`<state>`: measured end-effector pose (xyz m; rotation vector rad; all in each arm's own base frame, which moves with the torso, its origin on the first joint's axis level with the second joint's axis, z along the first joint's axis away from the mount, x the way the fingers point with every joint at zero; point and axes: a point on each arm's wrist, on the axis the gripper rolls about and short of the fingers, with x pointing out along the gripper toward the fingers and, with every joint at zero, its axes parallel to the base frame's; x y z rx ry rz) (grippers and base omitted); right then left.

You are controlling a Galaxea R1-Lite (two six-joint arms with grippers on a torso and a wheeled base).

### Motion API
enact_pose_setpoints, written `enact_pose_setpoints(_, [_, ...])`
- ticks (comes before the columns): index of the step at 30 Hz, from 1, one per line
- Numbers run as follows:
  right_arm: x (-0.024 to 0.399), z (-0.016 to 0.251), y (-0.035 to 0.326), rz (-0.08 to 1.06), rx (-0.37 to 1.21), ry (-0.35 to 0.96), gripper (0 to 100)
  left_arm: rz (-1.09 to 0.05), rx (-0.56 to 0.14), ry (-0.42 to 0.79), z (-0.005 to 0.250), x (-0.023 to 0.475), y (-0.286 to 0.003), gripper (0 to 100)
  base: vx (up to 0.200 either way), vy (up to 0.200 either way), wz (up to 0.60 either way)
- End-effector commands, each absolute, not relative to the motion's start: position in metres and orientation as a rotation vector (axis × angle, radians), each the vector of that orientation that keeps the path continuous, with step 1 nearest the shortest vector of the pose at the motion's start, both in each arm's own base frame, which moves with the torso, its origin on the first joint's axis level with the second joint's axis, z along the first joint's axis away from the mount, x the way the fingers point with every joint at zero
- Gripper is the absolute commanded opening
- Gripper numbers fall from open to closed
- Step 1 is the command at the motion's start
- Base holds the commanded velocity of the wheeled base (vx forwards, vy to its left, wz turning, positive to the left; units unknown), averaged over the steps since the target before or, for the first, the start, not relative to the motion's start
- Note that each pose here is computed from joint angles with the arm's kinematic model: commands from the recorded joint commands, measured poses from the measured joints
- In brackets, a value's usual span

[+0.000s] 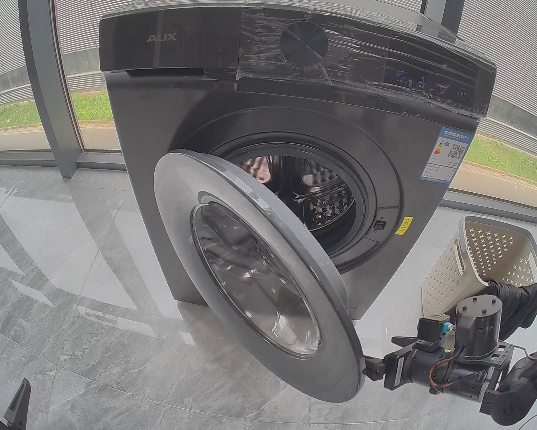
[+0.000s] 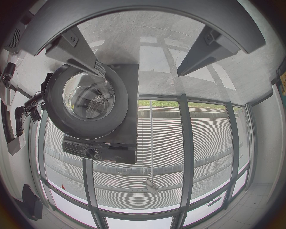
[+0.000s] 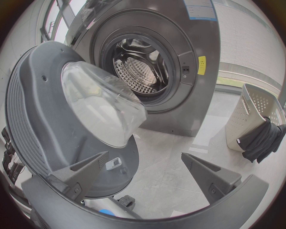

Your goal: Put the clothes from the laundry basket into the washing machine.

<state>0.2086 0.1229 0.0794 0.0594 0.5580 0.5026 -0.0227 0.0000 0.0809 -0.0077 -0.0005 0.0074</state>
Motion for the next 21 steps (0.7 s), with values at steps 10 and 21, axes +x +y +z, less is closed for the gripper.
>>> enact_pose_setpoints(10, [0.172,0.087,0.157,0.765,0.056,0.502,100,0.008,-0.008,0.000,0.076,-0.023,0.000,100,0.000,0.000,0.00])
enact_pose_setpoints(21, [0.235,0.092,0.139,0.510,0.115,0.386,100,0.009,-0.008,0.000,0.076,-0.023,0.000,100,0.000,0.000,0.00])
